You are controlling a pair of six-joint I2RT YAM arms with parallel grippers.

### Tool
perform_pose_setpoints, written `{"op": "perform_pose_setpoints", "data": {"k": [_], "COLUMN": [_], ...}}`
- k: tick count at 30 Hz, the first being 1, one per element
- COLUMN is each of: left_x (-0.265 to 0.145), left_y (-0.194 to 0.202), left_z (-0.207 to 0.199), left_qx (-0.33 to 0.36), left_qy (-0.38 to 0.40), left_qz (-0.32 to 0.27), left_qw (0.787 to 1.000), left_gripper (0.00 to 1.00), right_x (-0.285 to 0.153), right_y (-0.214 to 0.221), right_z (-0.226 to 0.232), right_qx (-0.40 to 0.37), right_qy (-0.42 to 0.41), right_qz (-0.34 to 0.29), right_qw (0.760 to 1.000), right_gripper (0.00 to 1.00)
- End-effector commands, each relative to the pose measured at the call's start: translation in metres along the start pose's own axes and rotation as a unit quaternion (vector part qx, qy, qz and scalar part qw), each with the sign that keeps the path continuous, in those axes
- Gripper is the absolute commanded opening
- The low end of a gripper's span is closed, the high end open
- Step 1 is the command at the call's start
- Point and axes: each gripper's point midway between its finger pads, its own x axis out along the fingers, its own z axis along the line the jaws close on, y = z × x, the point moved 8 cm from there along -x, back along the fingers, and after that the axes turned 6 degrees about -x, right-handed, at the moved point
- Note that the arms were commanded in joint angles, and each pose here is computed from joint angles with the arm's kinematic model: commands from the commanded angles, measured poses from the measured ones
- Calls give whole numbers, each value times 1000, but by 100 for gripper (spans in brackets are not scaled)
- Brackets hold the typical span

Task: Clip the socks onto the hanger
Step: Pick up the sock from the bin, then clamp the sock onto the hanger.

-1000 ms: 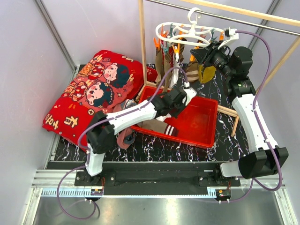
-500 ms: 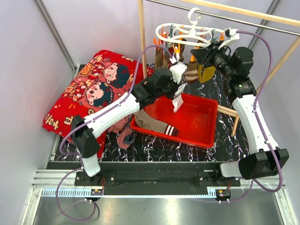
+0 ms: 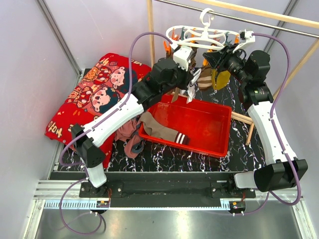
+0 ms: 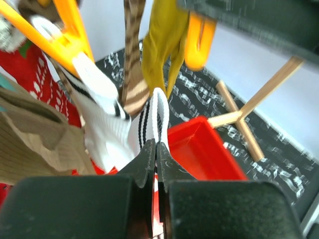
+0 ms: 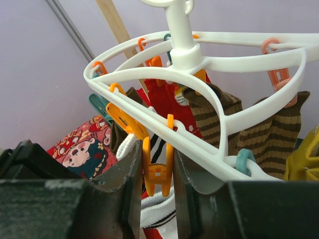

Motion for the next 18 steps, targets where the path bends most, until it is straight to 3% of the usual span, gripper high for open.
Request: {"op": "perform_pose_setpoints", "data": {"k": [1, 18], "left_x": [-16, -11], "left_y": [-48, -56], "left_z": [-10, -16], "left_qx": [-52, -135], "left_qy": [22, 31], "left_qz": [-84, -120], "left_qw": [995, 983], "left_gripper": [0, 0], "right_x": [-8, 0], "right_y": [1, 9], "right_z": [9, 7], "right_qx": [4, 40], "right_qy": [-11, 5], "right_qz": [10, 15], "right_qw": [1000, 999], "right_gripper": [0, 0]}}
